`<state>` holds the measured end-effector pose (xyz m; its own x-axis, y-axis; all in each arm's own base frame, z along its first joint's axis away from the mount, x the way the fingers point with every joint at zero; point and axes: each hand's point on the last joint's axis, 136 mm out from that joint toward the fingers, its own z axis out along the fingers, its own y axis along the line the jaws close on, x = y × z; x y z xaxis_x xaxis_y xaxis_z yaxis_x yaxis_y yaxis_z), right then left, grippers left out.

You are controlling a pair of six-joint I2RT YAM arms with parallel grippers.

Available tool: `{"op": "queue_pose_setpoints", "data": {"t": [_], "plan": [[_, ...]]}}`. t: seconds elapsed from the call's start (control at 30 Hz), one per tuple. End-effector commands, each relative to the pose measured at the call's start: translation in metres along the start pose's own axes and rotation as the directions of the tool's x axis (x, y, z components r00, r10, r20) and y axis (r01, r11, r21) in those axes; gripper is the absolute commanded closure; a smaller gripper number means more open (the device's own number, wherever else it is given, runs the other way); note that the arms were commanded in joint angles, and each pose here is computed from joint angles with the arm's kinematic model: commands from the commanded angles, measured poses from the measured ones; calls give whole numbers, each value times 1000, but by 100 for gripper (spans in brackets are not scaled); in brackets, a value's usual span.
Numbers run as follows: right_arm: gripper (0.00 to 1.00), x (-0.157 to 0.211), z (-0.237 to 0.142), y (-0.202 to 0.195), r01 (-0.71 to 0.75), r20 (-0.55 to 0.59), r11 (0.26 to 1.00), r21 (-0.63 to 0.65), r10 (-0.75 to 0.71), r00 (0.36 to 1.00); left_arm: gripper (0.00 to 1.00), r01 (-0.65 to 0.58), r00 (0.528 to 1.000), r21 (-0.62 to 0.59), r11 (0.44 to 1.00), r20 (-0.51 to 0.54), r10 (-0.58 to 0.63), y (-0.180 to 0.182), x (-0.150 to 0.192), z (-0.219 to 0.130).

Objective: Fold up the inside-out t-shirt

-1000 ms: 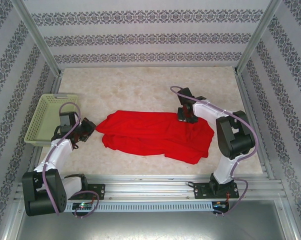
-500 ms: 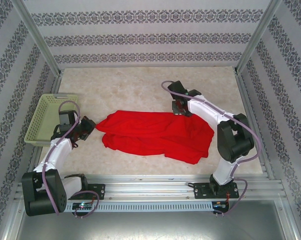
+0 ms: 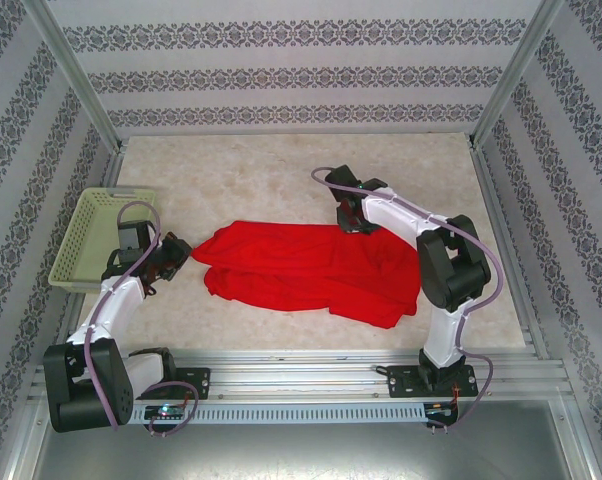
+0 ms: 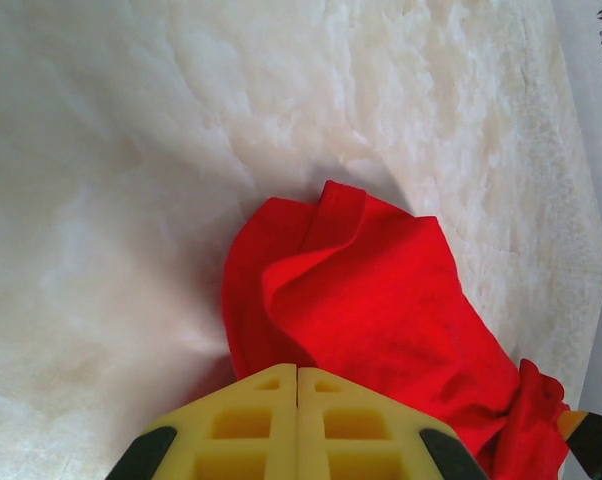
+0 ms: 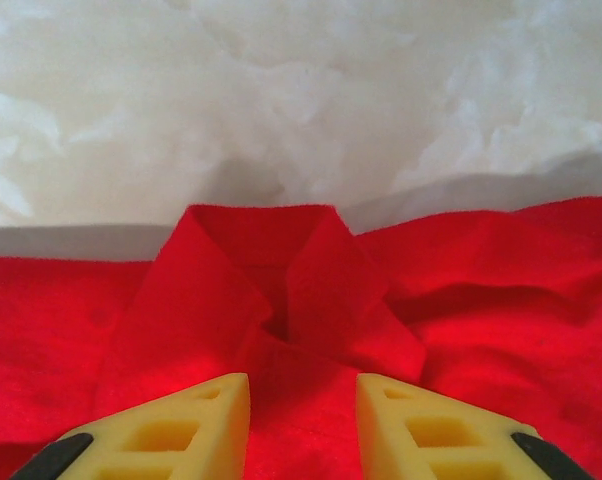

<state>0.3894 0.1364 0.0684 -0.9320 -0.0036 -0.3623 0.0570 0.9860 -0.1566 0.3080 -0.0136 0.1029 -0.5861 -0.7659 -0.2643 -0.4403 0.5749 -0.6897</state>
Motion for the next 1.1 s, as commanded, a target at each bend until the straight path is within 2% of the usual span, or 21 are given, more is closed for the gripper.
{"op": "queue_pose_setpoints", "data": {"t": [0.0,0.1,0.5,0.77,1.07], "plan": [[68,1,1,3,-1,-9,999,-32,1,1000,100,-33,999,28,999,19,33,-10,-10,-2],[68,-2,4,10,11,-10,999,-45,-12,1000,100,-31,999,28,999,18,30,-9,-10,-2],[72,-14,17,4,52,-16,997,65,-51,999,100,-32,999,28,999,17,31,-10,-9,-4],[88,-18,16,6,59,-9,996,63,-58,998,100,-30,999,23,999,19,30,-8,-9,-3],[93,-25,-3,3,67,34,994,87,-70,997,100,-34,999,25,999,20,33,-9,-10,-3]]}}
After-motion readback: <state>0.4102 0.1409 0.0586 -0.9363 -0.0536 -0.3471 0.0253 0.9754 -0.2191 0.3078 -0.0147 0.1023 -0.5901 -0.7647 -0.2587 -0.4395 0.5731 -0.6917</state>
